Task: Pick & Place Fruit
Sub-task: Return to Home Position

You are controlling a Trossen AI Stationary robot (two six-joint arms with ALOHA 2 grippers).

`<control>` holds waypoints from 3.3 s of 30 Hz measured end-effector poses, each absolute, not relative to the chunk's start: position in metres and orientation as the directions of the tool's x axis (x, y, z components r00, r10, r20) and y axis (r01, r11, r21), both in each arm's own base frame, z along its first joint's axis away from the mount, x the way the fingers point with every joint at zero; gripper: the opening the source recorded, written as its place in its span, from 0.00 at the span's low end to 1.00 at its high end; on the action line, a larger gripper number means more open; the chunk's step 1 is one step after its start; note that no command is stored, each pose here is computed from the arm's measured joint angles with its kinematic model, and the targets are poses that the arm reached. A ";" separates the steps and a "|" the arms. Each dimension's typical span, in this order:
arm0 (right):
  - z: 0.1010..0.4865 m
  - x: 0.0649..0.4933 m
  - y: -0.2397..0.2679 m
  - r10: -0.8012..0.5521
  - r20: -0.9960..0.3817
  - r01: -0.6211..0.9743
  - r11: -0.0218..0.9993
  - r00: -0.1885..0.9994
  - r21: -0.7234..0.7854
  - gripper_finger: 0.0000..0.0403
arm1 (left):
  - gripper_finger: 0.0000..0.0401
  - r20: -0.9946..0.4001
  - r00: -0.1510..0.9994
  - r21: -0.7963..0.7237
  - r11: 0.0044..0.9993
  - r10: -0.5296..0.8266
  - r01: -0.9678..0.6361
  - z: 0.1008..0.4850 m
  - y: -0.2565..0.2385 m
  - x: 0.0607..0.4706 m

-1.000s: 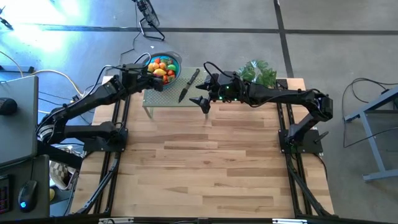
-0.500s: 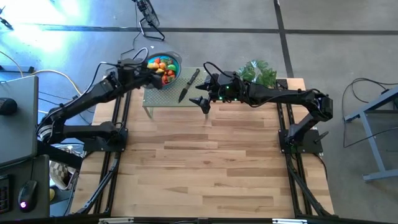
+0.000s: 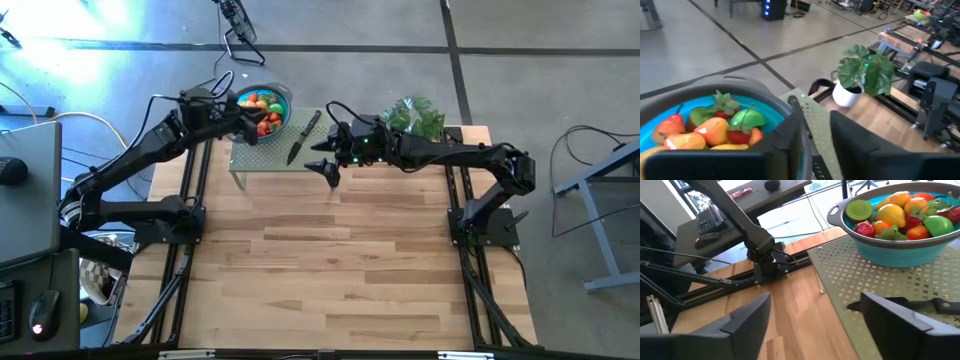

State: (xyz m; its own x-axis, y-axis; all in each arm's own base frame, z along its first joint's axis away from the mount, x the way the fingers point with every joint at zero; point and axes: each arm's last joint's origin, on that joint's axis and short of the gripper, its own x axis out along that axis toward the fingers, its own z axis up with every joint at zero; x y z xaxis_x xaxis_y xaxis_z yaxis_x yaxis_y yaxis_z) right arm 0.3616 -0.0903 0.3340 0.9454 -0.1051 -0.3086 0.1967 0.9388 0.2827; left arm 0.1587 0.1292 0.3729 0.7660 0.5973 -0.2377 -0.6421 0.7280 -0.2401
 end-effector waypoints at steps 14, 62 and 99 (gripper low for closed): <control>0.339 0.363 -0.091 -0.117 -0.259 0.178 0.957 0.959 0.227 0.26 | 0.02 -0.230 0.783 -0.246 0.744 0.578 -0.621 0.374 0.129 0.159; 0.377 0.338 -0.033 -0.064 -0.196 0.105 0.973 0.979 0.205 0.01 | 0.03 -0.043 0.970 -0.074 0.968 0.238 -0.240 0.383 0.010 0.200; 0.385 0.324 -0.007 -0.028 -0.231 0.077 0.976 0.973 0.204 0.01 | 0.00 0.143 0.982 -0.026 0.993 0.120 -0.117 0.293 -0.008 0.086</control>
